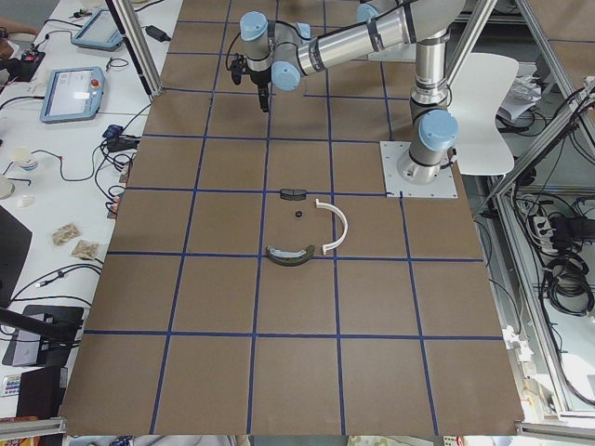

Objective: Place bearing gear from tray to pile

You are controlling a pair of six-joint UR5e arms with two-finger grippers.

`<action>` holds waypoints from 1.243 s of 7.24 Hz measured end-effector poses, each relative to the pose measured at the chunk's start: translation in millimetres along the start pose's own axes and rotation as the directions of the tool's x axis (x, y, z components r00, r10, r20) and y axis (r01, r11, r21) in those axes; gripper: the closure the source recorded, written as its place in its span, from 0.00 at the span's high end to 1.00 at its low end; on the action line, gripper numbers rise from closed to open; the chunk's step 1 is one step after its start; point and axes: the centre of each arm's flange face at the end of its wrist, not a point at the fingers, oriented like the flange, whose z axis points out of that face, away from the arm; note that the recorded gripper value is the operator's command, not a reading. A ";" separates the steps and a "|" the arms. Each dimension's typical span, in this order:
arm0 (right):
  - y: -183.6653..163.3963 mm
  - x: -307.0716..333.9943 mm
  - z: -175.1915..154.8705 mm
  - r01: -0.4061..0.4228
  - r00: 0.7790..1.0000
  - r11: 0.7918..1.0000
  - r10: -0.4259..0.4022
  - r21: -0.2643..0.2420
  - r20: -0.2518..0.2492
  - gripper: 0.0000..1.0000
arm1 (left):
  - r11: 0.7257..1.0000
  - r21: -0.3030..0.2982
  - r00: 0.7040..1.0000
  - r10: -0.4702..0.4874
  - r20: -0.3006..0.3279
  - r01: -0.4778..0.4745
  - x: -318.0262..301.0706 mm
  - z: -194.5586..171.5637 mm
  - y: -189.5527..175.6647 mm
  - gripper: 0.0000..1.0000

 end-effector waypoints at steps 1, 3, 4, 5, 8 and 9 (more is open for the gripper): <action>1.7 0.5 -0.7 -0.001 1.000 1.000 0.001 -0.004 -0.001 0.25 | 1.000 -0.004 1.000 -0.018 0.001 0.018 17.4 4.4 6.3 1.00; 2.5 0.3 -0.6 -0.002 1.000 1.000 0.002 -0.005 0.003 0.14 | 1.000 -0.011 1.000 -0.026 0.003 0.026 30.5 12.2 10.3 1.00; 2.5 0.8 -2.8 -0.004 1.000 1.000 0.004 -0.004 0.001 0.13 | 1.000 -0.008 1.000 -0.022 0.003 0.022 30.8 14.4 9.9 1.00; 2.2 1.8 -9.6 -0.008 1.000 1.000 0.008 -0.002 -0.008 0.12 | 1.000 -0.003 1.000 -0.023 0.002 0.023 30.4 15.1 9.4 1.00; -42.6 -39.7 -123.5 0.049 0.994 0.994 -0.040 0.095 -0.099 0.13 | 0.999 -0.005 0.999 -0.032 -0.001 0.032 32.0 19.2 9.8 1.00; -86.9 -82.1 -162.6 0.080 0.991 0.989 -0.067 0.122 -0.112 0.13 | 0.999 -0.009 0.999 -0.033 0.000 0.033 32.6 21.9 9.6 1.00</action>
